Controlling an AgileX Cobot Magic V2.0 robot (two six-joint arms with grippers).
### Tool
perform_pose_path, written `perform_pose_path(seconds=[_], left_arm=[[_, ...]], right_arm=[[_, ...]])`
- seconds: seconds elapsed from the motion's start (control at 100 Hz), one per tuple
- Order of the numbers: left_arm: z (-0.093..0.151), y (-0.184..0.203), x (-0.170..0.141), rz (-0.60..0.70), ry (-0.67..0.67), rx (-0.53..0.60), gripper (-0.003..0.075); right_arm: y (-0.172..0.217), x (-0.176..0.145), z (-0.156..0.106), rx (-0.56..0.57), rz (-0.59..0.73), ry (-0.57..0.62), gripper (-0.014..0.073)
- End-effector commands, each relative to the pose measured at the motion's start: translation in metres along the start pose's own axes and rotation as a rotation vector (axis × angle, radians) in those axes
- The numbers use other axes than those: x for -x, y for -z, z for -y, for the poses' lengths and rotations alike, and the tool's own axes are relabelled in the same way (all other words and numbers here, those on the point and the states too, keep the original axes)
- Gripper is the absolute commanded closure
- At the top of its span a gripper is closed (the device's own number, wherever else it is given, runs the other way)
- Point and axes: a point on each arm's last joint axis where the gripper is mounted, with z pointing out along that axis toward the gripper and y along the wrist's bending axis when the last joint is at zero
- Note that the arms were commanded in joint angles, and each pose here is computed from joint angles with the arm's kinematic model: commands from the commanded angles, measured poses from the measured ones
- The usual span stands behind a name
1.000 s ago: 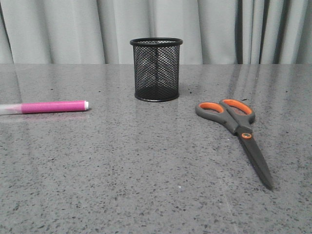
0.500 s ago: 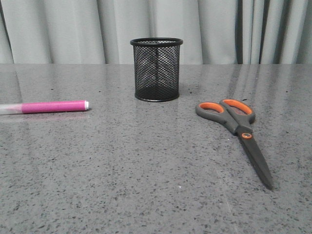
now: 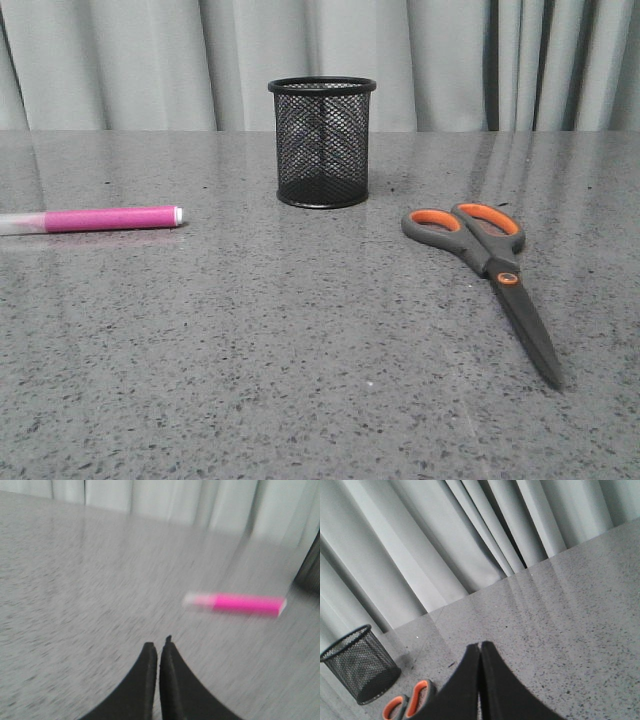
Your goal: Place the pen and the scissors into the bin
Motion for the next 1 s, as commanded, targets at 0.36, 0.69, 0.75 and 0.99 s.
perform_pose_path(seconds=[0.36,0.69,0.75,0.99], left_arm=[[-0.008,0.006,0.023,0.313,0.774,-0.039,0.0706],[0.036,0.015,0.099,0.097,0.259,-0.161,0.0323],[0.043,0.007,0.116,0.018,0.132,-0.161,0.0382],[0.063,-0.049,0.157,-0.413,-0.181,-0.263,0.0547]], right_arm=[[0.005,0.021,-0.010,0.043,0.080,-0.130,0.0654],[0.003,0.059,-0.051,0.196,-0.108,0.017,0.0269],[-0.005,0.062,-0.053,0.188,-0.142,0.051,0.0270],[-0.009,0.063,-0.056,0.218,-0.172,0.099,0.0272]])
